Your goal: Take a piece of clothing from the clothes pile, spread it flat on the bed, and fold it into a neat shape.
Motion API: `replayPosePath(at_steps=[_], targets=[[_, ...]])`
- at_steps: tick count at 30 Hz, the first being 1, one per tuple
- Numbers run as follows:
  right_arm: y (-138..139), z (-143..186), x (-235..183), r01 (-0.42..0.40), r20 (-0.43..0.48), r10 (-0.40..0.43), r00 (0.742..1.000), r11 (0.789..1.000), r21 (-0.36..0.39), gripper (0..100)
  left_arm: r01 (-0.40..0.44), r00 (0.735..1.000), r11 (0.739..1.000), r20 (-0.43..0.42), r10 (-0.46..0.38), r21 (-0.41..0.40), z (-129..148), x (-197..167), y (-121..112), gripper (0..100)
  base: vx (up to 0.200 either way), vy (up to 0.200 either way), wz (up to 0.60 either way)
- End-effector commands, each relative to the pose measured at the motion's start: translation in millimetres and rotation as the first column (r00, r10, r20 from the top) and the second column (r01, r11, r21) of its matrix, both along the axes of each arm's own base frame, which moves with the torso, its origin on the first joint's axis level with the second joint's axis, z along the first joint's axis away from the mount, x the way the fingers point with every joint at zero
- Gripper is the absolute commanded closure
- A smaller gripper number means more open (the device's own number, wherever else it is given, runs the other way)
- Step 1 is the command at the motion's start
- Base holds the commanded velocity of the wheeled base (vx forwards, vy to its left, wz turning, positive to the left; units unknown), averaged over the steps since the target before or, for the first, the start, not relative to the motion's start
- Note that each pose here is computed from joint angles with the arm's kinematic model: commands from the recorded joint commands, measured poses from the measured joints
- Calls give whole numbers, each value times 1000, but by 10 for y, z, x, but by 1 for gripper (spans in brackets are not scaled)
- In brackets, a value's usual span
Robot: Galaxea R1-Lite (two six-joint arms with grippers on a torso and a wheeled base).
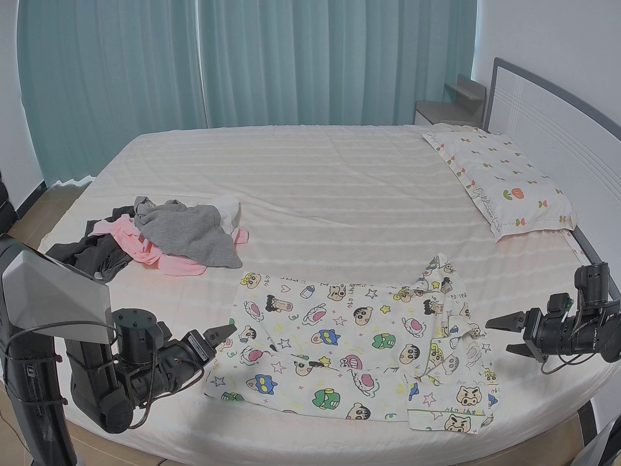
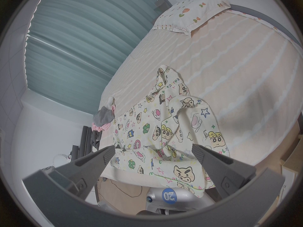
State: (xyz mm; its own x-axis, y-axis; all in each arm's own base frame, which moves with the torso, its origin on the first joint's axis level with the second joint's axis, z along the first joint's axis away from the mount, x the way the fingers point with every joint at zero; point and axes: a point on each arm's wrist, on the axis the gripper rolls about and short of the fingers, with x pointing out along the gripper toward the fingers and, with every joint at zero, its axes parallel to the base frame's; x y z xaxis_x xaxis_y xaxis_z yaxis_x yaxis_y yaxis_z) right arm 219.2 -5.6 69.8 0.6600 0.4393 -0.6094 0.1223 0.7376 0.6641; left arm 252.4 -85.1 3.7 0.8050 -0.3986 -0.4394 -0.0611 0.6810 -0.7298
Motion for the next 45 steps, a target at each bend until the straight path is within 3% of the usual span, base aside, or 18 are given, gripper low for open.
replayPosePath(at_steps=[1, 3, 6, 7, 9, 13, 24, 33, 45], targets=[[8, -81, -48, -27, -27, 26, 999, 999, -18, 0, 102, 991, 982, 74, -115, 157, 25, -13, -54, 0, 0, 0, 0], [10, -108, -65, -45, -30, 44, 999, 999, -30, 0, 133, 986, 960, 66, -153, 245, -16, 44, -38, 0, 0, 0, 0], [10, -131, -73, -65, -32, 64, 997, 997, -33, 0, 136, 987, 947, 49, -156, 290, -17, 187, -4, 0, 0, 0, 0], [13, -140, -88, -78, -34, 77, 996, 997, -28, 0, 150, 987, 941, 9, -160, 304, -37, 290, 22, 0, 0, 0, 0], [14, -148, -108, -90, -35, 89, 995, 996, -23, 0, 182, 982, 932, -17, -186, 312, -48, 368, 50, 0, 0, 0, 0], [-1, -164, -131, -113, -28, 112, 993, 993, -34, 0, 319, 946, 894, -43, -322, 316, -86, 459, 188, 0, 0, 0, 0], [-59, -350, -115, -177, -63, 171, 983, 980, -96, 0, 439, 892, 826, -64, -447, 353, -424, 593, 296, 0, 0, 0, 0], [-56, -355, -140, -179, -68, 173, 982, 979, -94, 0, 493, 864, 808, -76, -497, 322, -514, 576, 198, 0, 0, 0, 0], [-45, -358, -152, -184, -71, 178, 981, 978, -93, 0, 493, 865, 809, -81, -495, 318, -572, 609, 192, 0, 0, 0, 0]])
